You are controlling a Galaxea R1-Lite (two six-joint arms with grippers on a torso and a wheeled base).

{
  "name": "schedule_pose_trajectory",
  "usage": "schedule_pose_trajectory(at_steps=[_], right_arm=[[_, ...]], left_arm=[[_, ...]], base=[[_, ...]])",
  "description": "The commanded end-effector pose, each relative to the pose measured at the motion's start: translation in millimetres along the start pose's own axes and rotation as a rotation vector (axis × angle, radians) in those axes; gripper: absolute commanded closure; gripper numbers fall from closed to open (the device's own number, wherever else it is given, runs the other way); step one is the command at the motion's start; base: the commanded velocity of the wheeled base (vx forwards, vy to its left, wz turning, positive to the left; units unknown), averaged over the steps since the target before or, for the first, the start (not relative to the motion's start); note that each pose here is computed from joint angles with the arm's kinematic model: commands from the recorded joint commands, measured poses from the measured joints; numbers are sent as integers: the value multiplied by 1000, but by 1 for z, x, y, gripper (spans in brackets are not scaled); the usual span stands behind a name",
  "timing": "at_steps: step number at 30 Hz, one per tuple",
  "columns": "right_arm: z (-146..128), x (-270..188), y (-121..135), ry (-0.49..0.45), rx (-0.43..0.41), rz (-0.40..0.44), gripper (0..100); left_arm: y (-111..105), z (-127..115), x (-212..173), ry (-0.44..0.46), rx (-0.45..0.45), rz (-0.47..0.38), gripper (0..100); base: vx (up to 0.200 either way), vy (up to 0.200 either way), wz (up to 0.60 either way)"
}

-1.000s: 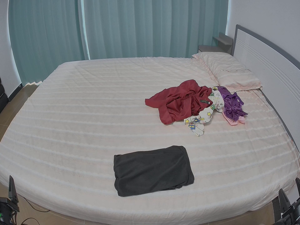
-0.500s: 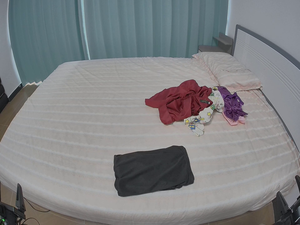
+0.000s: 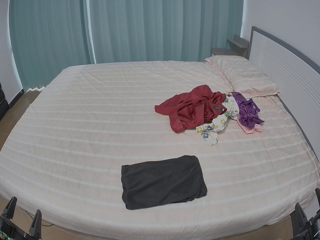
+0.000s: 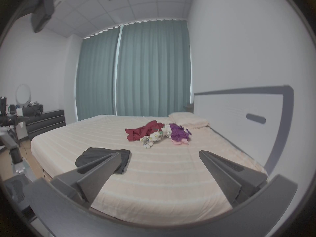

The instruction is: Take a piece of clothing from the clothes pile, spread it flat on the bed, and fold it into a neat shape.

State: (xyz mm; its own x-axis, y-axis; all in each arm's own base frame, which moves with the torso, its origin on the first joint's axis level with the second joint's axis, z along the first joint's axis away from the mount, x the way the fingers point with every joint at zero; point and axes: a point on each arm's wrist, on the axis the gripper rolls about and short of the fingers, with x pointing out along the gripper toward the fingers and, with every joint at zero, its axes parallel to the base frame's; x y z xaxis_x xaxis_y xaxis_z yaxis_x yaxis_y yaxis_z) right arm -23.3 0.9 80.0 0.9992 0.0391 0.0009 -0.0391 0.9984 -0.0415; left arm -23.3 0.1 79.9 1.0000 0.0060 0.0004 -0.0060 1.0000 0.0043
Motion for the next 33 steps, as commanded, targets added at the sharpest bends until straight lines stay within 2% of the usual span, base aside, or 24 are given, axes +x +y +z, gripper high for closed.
schedule_pose_trajectory(at_steps=[1, 11, 16, 23, 33], right_arm=[[-5, -1, 0, 28, 39, -26, 0], [-5, 0, 0, 24, 36, -25, 0], [-4, 1, -1, 2, 45, -36, 0], [-4, 1, -1, 1, 49, -36, 0], [-4, 1, 0, 1, 40, -27, 0]], left_arm=[[0, -4, 0, 2, -1, 0, 0], [0, -4, 0, 2, -7, 0, 0], [0, -4, 0, 0, -63, 6, 0], [0, -4, 0, 0, -3, 2, 0], [0, -4, 0, 0, -1, 2, 0]], base=[[0, 0, 0], [0, 0, 0], [0, 0, 0], [0, 0, 0], [0, 0, 0]])
